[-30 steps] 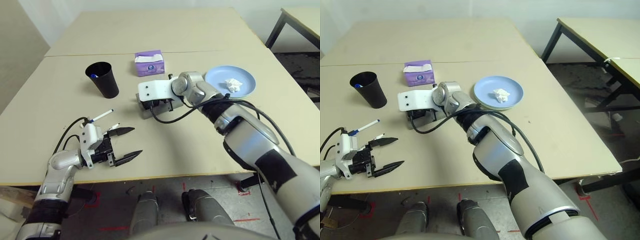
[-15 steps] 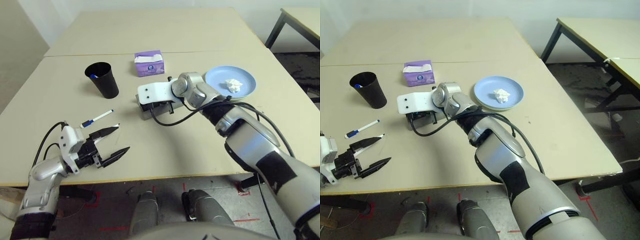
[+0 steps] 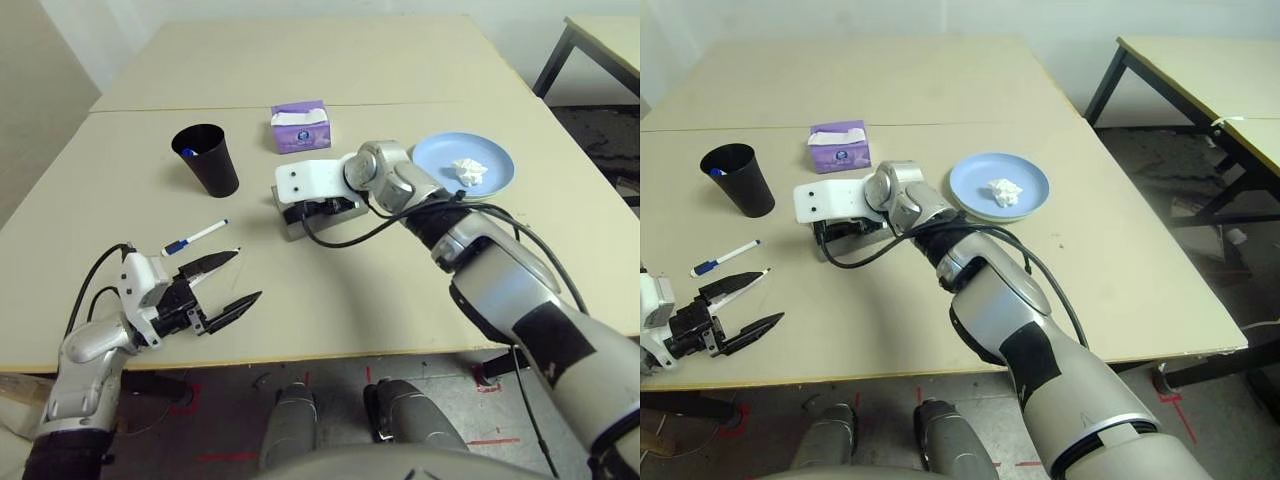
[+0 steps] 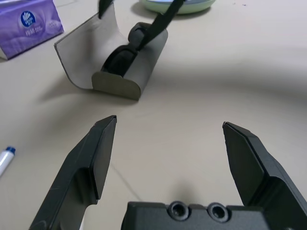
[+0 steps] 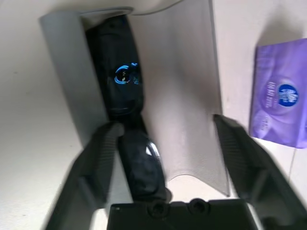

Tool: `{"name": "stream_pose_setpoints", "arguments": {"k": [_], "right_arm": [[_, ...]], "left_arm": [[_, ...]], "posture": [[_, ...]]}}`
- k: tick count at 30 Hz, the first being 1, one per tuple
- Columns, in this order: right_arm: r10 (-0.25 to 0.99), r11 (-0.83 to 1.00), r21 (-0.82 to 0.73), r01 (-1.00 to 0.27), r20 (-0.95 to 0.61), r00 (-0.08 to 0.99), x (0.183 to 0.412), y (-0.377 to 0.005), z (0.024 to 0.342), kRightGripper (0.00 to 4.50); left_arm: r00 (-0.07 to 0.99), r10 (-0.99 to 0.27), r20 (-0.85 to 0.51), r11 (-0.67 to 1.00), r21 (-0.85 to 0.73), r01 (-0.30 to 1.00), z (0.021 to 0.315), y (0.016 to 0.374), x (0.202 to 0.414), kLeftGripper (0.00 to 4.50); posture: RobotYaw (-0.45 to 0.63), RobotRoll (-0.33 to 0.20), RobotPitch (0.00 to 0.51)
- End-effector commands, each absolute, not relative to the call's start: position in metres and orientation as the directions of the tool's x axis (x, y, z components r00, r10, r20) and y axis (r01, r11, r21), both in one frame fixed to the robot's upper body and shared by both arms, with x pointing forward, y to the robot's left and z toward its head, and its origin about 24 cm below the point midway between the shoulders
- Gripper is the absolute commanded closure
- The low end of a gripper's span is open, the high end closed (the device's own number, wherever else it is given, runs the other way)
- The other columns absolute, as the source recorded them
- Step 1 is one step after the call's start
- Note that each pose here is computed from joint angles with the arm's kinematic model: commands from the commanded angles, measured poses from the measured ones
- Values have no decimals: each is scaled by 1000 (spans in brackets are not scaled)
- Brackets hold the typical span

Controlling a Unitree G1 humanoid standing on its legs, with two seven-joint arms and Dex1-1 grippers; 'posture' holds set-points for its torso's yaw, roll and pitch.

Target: Organize and tidy the items on the table.

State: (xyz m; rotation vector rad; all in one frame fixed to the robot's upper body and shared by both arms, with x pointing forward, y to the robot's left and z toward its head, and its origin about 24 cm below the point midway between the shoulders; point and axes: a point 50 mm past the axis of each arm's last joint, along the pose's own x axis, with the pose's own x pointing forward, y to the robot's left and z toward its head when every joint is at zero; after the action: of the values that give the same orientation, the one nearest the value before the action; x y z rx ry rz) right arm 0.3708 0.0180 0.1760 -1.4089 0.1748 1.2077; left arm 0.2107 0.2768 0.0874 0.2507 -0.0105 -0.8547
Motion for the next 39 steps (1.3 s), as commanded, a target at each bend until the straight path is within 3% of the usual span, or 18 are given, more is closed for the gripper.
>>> {"name": "stream_pose_setpoints", "arguments": {"k": [1, 12, 16, 21, 25, 28, 32, 36, 39], "right_arm": [[498, -272, -607, -747, -753, 431, 374, 11, 169, 39], [573, -149, -674, -723, -655, 493, 384, 9, 238, 39], [669, -34, -610, -791, -602, 436, 381, 4, 269, 39], [780, 95, -459, -883, -517, 353, 369, -39, 291, 39], [840, 248, -311, -917, -403, 364, 348, -89, 274, 39], [847, 290, -210, -934, -398, 353, 320, -126, 237, 39], [824, 425, -145, -893, -346, 448, 297, -169, 195, 39], [813, 566, -82, -820, -110, 572, 286, -188, 177, 39], [819, 561, -124, -818, -58, 570, 277, -193, 164, 39]], "left_arm": [[652, -750, -113, 626, 198, 755, 79, 275, 211, 0], [648, -754, -111, 625, 184, 759, 72, 270, 217, 0], [651, -752, -104, 629, 184, 755, 72, 270, 217, 0], [664, -740, -106, 642, 183, 745, 73, 273, 214, 0], [685, -722, -99, 664, 181, 726, 75, 276, 211, 0], [694, -713, -98, 673, 181, 717, 77, 279, 209, 0], [698, -709, -100, 677, 179, 714, 79, 280, 208, 0], [696, -711, -102, 676, 176, 716, 81, 279, 208, 0], [698, -710, -98, 677, 178, 714, 83, 279, 210, 0]], "posture": [[-8, 0, 131], [-28, 0, 114], [-26, 0, 118], [-12, 0, 132], [-7, 0, 140], [-15, 0, 148], [-27, 0, 151], [-30, 0, 151], [-30, 0, 146]]}}
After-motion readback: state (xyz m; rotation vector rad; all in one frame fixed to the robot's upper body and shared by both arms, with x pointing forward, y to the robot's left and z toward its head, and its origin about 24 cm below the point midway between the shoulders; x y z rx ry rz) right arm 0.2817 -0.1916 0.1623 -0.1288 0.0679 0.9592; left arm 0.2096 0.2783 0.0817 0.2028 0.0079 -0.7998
